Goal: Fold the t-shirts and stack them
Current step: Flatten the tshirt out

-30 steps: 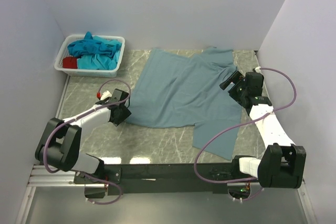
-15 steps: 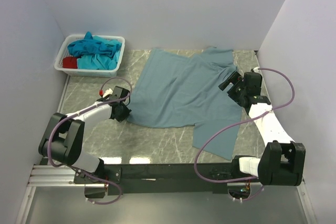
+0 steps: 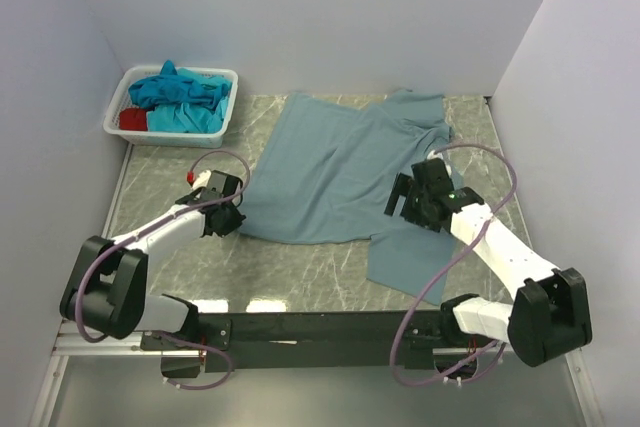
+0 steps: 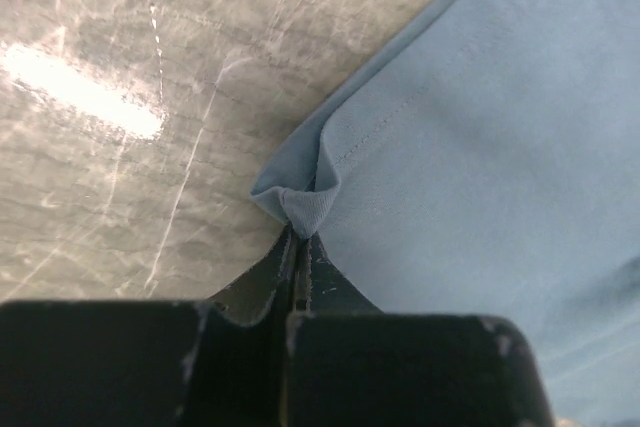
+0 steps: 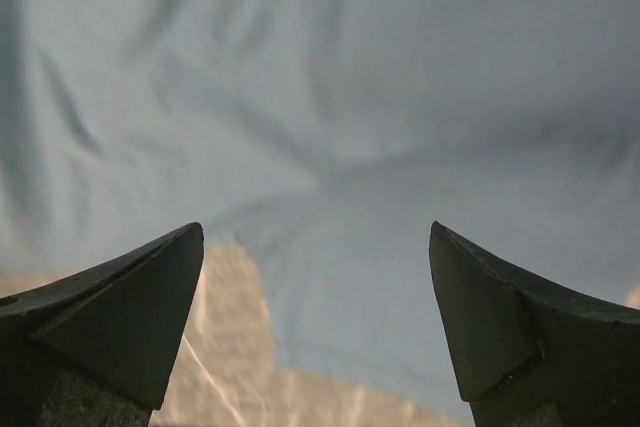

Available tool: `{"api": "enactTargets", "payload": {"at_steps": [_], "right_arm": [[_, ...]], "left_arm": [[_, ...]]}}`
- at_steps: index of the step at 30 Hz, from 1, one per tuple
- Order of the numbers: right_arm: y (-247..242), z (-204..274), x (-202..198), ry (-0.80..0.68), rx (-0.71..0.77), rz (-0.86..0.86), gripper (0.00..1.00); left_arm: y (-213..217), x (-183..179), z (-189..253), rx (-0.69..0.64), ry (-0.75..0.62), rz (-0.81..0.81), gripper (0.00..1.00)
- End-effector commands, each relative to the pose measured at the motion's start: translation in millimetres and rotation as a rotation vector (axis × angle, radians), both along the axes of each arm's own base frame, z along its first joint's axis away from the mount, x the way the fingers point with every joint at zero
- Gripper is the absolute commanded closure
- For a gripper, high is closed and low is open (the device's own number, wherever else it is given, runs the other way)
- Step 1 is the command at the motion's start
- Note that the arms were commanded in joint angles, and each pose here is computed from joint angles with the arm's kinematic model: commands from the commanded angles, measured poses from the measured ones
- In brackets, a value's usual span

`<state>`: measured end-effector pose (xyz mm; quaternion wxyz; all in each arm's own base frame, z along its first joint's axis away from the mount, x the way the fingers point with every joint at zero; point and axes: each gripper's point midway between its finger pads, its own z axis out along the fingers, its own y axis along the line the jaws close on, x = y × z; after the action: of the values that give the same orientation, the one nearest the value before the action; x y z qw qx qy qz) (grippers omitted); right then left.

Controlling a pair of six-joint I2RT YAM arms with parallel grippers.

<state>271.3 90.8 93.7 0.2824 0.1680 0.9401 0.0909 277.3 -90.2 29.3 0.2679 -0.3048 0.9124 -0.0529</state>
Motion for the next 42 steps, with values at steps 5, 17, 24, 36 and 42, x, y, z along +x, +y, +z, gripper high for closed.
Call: {"api": "enactTargets", "payload": {"at_steps": [5,17,24,36,42], "right_arm": [[-0.2,-29.5,-87.4,0.241,-0.063,-0.024,0.00],[-14.9,-50.8,-161.4,0.461,-0.045,-0.164,0.01],[-1.8,-68.1,-177.9,0.538,-0.007,-0.124,0.07],[5.0,-92.2,-166.8,0.545,-0.062,-0.041,0.28],[10.7,-90.1,-140.6,0.459,-0.071,-0.015,0.63]], "left_arm": [[14.9,0.5,24.7,0.060,-0.082,-0.012,1.00],[35.3,11.5,31.7,0.055,-0.152,0.120,0.99],[35.0,16.0,34.8,0.042,-0.186,0.111,0.99],[27.6,18.1,39.1,-0.023,-0.248,0.106,0.99],[27.2,21.5,60.4,-0.050,-0.332,0.110,0.99]]}}
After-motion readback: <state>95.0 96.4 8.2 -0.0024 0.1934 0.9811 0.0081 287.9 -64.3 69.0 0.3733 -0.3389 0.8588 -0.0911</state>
